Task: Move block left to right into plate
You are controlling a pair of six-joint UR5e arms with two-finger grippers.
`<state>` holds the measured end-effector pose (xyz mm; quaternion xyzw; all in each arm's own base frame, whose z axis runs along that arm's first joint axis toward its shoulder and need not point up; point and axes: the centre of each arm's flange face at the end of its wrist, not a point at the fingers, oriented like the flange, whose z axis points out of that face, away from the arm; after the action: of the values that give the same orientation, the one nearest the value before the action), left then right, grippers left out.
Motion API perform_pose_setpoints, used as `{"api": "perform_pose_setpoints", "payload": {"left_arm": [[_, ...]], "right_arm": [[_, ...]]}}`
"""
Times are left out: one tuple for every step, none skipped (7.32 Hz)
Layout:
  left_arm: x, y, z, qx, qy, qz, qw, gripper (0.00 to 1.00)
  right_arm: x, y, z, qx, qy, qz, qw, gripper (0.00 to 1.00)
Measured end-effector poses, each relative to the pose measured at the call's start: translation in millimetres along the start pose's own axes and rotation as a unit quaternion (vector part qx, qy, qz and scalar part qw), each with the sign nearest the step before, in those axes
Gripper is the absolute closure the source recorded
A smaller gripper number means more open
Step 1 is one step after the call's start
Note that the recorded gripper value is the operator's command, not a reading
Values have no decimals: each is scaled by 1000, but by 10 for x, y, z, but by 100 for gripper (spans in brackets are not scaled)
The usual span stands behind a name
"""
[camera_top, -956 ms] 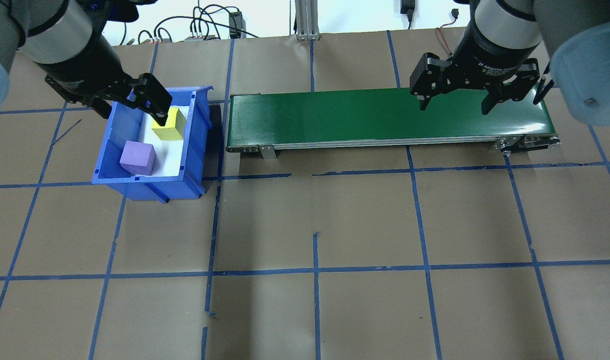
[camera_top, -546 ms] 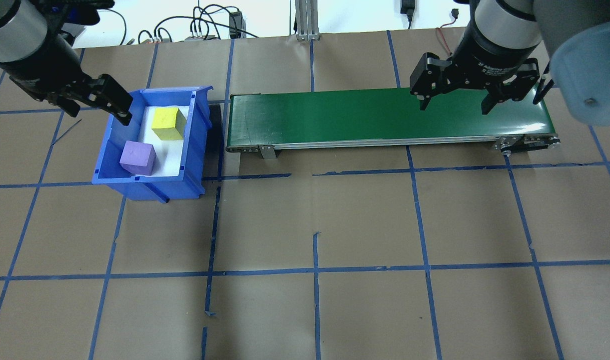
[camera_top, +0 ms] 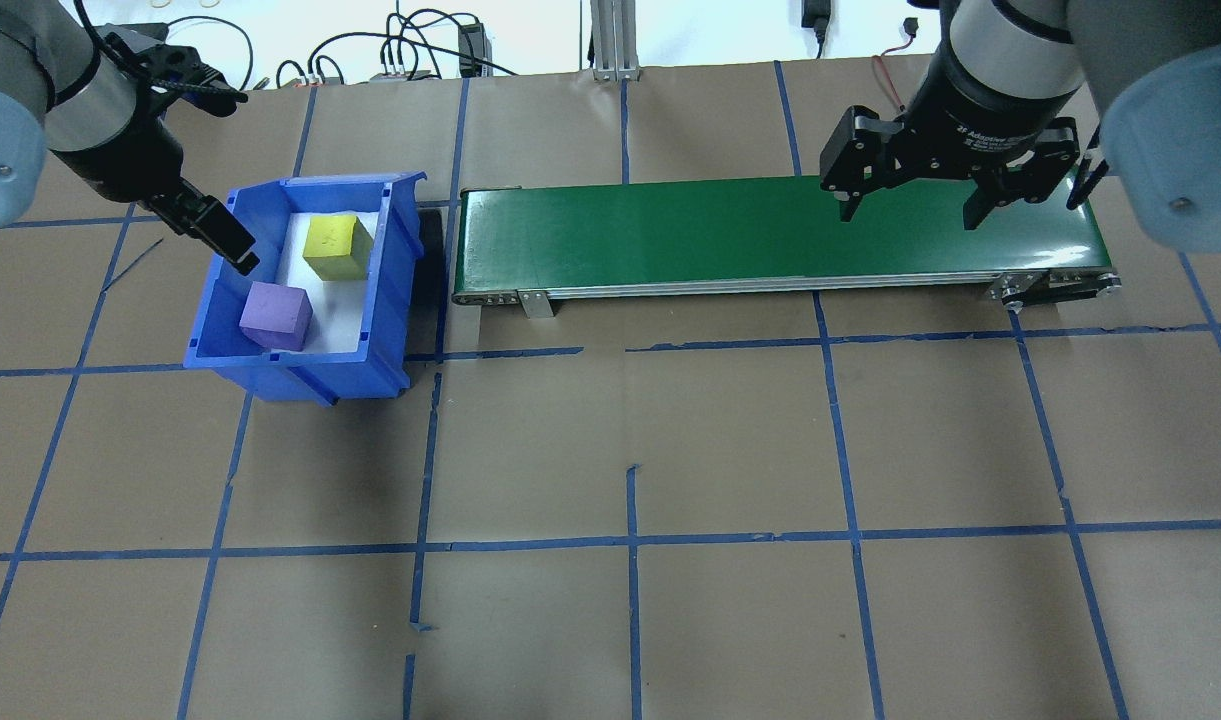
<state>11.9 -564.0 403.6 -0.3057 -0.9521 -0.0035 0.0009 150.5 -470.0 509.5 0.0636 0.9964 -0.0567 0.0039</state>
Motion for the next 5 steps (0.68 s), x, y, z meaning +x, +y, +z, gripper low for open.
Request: {"api": "perform_pose_setpoints", "payload": {"left_arm": [[-41,-27,34,3,-6,16,1000,0],[-99,-76,77,12,-14,-3,1000,0],[-156,-136,154,20,-18,-67,997,0],[-225,-203,266,27,-19,-147,989,0],[-284,-272,395,33,-14,-208,977,0]], "right_arm": [[0,0,0,0,0,0,1000,0],[0,0,1,0,0,0,1000,0],[0,0,0,0,0,0,1000,0],[0,0,-1,0,0,0,1000,0],[-1,0,-2,0,0,0,1000,0]]}}
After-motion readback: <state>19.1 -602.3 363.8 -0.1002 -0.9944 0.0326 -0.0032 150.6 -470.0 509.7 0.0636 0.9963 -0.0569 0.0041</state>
